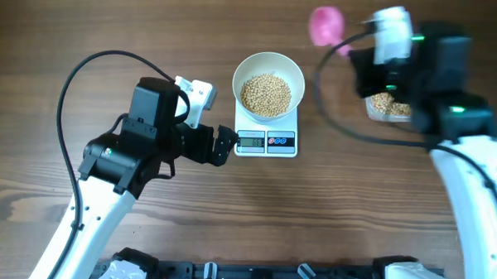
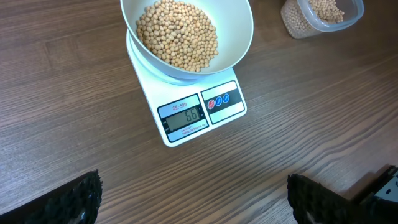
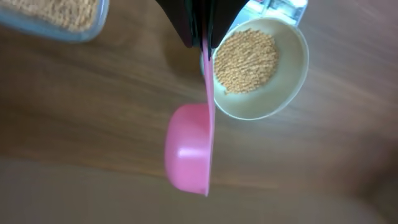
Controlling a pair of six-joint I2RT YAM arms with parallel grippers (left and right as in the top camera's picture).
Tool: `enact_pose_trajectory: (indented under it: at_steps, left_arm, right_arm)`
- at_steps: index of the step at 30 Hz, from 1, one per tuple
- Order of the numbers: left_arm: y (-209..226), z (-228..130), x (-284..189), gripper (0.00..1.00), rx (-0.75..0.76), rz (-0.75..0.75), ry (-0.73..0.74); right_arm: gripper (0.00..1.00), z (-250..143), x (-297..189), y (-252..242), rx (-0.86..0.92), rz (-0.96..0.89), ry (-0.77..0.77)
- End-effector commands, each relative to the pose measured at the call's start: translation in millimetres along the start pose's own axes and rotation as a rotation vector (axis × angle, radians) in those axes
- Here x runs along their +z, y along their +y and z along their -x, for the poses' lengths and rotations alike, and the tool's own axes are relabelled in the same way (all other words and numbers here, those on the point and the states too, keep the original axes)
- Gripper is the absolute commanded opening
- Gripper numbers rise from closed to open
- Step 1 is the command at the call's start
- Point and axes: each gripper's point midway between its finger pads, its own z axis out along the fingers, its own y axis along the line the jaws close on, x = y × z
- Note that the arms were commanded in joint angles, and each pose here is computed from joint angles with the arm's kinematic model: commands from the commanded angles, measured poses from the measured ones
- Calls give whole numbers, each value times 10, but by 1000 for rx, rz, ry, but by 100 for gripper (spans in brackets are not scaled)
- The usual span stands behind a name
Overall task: Scoop item into bowl and weigh 150g on scale
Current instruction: 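Return the empty scoop right to the soybean tub, then scoop soybeans from the tub with the pink scoop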
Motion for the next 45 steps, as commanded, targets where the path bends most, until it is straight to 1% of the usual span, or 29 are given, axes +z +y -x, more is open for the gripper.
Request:
enact_pose_trajectory:
  at_steps: [1,5,7,8,11,14,18,21,25,31,36,40,45]
  left_arm:
    - [-3,10,-21,100,-8,-6,-7]
    - [-2,10,-21,100,-8,-6,-7]
    - [-3,10,-21,100,-8,-6,-7]
    - [-3,10,-21,100,-8,-6,-7]
    - [-2,10,-21,100,-8,-6,-7]
    - [-3,10,-21,100,-8,-6,-7]
    - [-3,10,-21,100,-8,-6,-7]
    - [-3,10,-21,100,-8,-6,-7]
    - [-3,10,-21,100,-8,-6,-7]
    - [-3,10,-21,100,-8,-6,-7]
    - [-3,10,-21,100,-8,-6,-7]
    - [-2,10,-21,100,-8,-6,-7]
    - [-3,10,-21,100,-8,-6,-7]
  right_arm:
    - [4,5,-244,-25,184,195,-11]
    - [4,-83,-379,-458,266,87,-14]
    - [4,-172,-447,-797,295,-58,-4]
    - [4,-245,-501,-1017,297,-167,12]
    - [4,-418,-602,-1336,186,-349,88]
    - [4,-587,-655,-1529,143,-473,177]
    - [4,-780,-571,-1587,171,-478,250]
    - [4,-1081,-476,-1571,221,-447,370]
    - [4,-1261,-433,-1634,240,-468,451]
    - [4,-1307,-368,-1761,170,-542,502]
    - [4,-1264,-178,-1722,81,-551,521]
    - [4,-1324,-111,-1736,15,-621,588]
    - [4,-1383,-32,-1725,-27,-650,636]
